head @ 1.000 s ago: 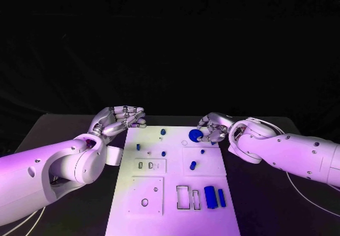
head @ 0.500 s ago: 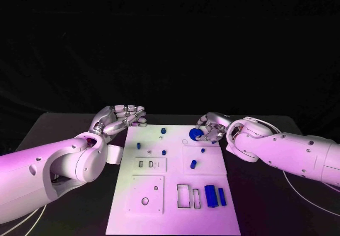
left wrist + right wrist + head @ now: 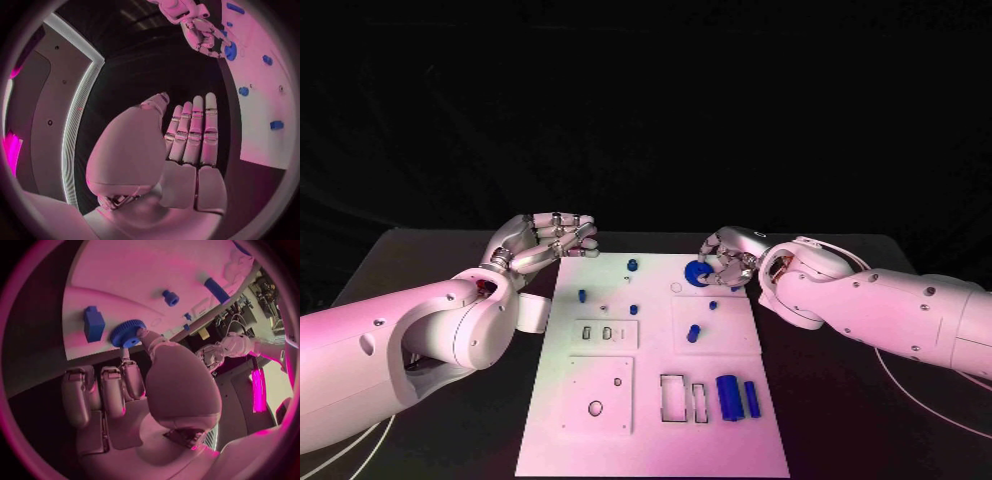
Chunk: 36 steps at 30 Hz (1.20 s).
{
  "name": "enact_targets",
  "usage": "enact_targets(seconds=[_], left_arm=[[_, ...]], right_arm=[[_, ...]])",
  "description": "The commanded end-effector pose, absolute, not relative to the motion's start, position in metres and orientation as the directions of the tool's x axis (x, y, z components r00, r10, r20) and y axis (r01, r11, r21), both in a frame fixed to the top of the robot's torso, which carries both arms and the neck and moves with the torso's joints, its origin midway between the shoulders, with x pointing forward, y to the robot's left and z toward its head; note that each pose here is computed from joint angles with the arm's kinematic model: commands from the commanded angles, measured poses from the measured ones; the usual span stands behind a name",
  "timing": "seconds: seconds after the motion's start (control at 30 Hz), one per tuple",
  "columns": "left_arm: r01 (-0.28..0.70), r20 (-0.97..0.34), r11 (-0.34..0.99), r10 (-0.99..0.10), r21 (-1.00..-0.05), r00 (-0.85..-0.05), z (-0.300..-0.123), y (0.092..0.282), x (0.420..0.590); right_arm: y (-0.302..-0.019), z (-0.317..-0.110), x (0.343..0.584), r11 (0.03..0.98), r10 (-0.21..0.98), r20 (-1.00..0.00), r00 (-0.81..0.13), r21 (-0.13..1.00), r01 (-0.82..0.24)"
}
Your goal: Assemble the parts on the task board
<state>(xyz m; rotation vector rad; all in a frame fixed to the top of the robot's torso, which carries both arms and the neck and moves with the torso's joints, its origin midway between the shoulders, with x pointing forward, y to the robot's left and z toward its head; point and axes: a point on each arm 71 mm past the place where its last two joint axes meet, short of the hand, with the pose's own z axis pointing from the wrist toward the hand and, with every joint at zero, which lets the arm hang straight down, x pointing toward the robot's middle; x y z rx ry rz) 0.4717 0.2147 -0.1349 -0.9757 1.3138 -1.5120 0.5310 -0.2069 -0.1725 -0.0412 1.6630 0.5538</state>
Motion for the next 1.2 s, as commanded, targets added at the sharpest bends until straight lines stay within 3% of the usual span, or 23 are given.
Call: enact_targets(seconds=[0.03, 0.4, 0.6, 0.9, 1.2], left_arm=[[0.121, 0.021, -0.064, -0.946, -0.991, -0.323, -0.134, 0.212, 0.471], [0.117, 0.023, -0.064, -0.945, -0.991, -0.327, -0.134, 0.212, 0.471], [0.117, 0.022, -0.064, -0.945, -0.991, -0.325, -0.134, 0.213, 0.472], [0.119, 0.022, -0.064, -0.945, -0.991, -0.325, -0.134, 0.211, 0.472], [0.119, 0.024, -0.067, -0.943, -0.991, -0.331, -0.134, 0.208, 0.472]], right_arm=[[-0.204, -0.174, 0.529, 0.899, 0.198, -0.971, -0.134, 0.235, -0.37], [-0.193, -0.164, 0.52, 0.875, 0.217, -0.976, 0.002, 0.194, -0.444], [-0.174, -0.155, 0.507, 0.845, 0.249, -0.967, 0.06, 0.186, -0.501], [-0.131, -0.146, 0.499, 0.812, 0.281, -0.954, 0.108, 0.177, -0.557], [-0.099, -0.149, 0.503, 0.793, 0.28, -0.954, 0.104, 0.169, -0.585]])
